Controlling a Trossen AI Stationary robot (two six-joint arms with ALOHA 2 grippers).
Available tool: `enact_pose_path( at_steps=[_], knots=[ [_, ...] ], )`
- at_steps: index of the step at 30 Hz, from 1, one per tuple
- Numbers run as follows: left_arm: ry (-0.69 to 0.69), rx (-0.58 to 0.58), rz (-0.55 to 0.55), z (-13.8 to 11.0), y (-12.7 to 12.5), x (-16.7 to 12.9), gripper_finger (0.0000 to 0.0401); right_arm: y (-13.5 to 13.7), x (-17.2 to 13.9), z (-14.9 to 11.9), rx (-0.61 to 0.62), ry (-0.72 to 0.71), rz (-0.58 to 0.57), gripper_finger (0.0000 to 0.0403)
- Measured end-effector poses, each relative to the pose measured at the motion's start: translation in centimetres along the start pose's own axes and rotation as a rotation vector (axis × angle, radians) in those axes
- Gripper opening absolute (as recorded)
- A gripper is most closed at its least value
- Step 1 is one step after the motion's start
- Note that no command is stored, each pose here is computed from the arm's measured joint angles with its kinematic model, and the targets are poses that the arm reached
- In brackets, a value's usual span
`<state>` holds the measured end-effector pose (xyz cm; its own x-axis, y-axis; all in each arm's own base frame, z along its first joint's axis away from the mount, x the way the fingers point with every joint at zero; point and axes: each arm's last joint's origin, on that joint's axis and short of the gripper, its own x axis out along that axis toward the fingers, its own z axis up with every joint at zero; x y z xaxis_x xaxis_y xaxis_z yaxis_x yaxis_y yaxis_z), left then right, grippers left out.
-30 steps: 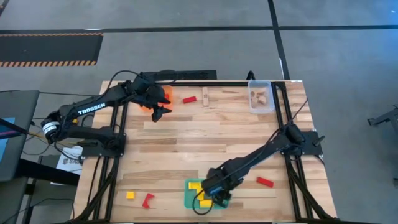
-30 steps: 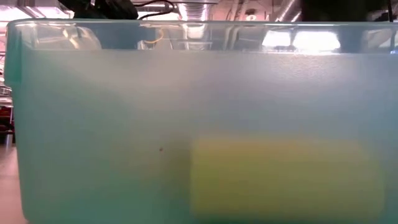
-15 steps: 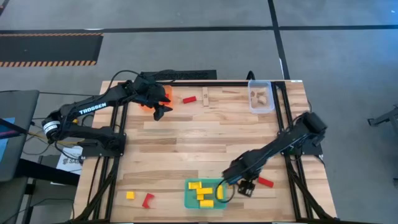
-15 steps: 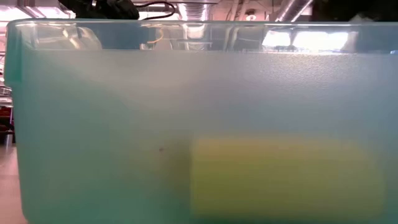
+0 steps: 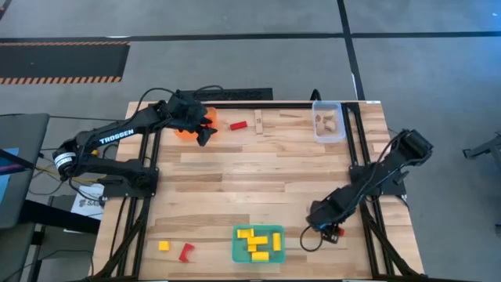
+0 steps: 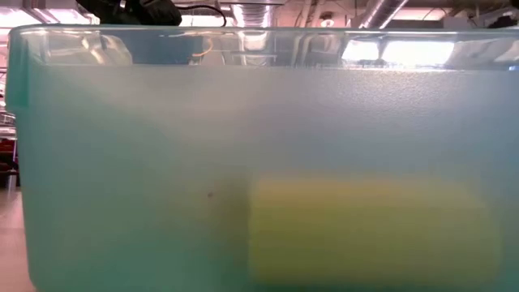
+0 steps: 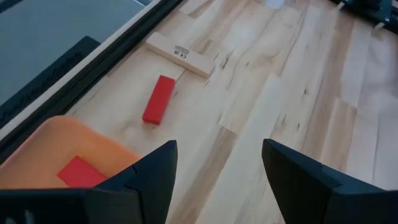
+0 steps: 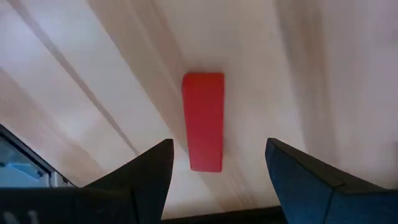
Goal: Sort & place blocks by color
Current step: Put the red block into the orange bin
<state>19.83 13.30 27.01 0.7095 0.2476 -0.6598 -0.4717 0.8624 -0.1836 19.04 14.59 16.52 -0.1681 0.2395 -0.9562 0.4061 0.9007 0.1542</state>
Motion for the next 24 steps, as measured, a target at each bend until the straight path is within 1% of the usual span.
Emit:
enact_pose_path(
  at_steps=[6, 8, 10, 13, 15, 18, 20, 23, 24],
  knots=[
    [0.001, -0.039, 0.007, 0.0, 0.0, 0.0, 0.0222, -0.4, 2.2, -0.4, -0.004, -0.019, 0.021, 0.0276],
    [0.004, -0.046, 0.007, 0.0, 0.0, 0.0, 0.0222, -0.6, 3.0, -0.3, 0.007, -0.014, 0.010, 0.0276],
    [0.019, -0.054, 0.008, -0.2, 0.0, 0.0, 0.0222, -0.4, 3.4, -0.4, -0.009, -0.021, 0.011, 0.0276],
    [0.051, -0.061, 0.009, -0.5, 0.0, 0.0, 0.0222, -0.2, 4.0, -0.4, -0.031, -0.043, -0.020, 0.0273],
    [0.071, -0.066, 0.002, -0.7, 0.0, 0.0, 0.0222, 0.0, 4.4, -0.6, -0.033, -0.057, -0.054, 0.0263],
    [0.082, -0.063, -0.015, -0.8, -0.1, -0.2, 0.0222, 0.0, 4.8, -0.8, -0.024, -0.069, -0.094, 0.0224],
    [0.091, -0.063, -0.015, -1.0, -0.1, -0.4, 0.0222, 0.2, 4.6, -0.9, -0.019, -0.091, -0.122, 0.0178],
    [0.086, -0.062, -0.023, -0.9, -0.1, -0.5, 0.0222, 0.5, 3.7, -0.8, -0.022, -0.128, -0.132, 0.0096],
    [0.086, -0.063, -0.032, -0.9, -0.2, -0.5, 0.0222, 0.5, 3.3, -0.7, -0.019, -0.135, -0.133, 0.0077]
  ],
)
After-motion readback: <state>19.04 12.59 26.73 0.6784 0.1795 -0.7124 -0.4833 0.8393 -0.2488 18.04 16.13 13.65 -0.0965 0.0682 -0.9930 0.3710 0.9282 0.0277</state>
